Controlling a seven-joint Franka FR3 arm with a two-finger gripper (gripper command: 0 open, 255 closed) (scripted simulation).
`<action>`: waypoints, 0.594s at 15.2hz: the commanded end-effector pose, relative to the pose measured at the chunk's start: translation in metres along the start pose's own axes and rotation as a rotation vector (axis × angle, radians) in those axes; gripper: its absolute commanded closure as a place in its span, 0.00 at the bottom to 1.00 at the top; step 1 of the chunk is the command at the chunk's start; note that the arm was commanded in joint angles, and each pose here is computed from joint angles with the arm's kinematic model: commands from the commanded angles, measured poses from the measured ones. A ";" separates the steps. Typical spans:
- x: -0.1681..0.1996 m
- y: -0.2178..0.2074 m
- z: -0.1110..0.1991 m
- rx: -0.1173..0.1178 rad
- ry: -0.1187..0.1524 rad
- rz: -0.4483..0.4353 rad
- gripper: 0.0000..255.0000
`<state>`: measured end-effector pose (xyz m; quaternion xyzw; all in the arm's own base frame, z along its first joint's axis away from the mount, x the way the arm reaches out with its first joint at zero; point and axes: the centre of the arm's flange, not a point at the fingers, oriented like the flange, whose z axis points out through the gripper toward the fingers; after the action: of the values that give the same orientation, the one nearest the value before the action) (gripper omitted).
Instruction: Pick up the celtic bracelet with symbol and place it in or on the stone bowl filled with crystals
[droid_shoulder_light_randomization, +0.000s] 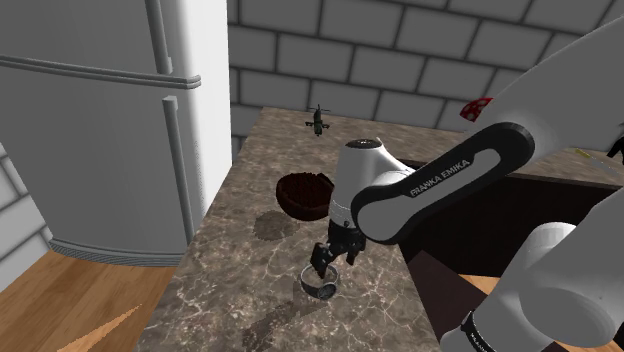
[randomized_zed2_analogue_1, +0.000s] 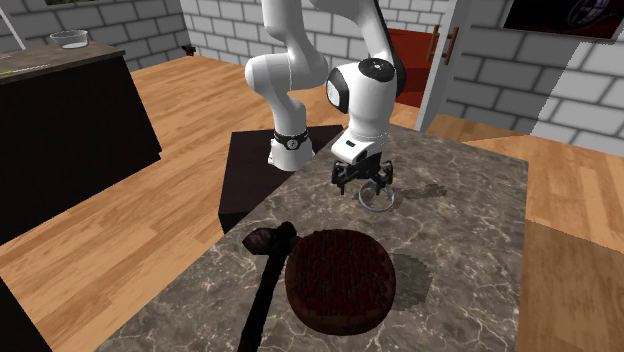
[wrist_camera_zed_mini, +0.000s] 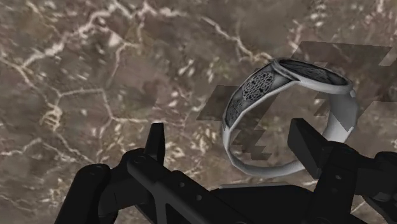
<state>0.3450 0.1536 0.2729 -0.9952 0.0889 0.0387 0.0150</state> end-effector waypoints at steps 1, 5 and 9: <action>0.000 0.000 0.008 0.000 0.001 0.000 0.00; 0.000 0.000 0.008 0.000 0.001 0.000 0.00; 0.000 0.000 0.008 0.000 0.001 0.000 1.00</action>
<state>0.3441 0.1542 0.2649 -0.9952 0.0889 0.0384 0.0151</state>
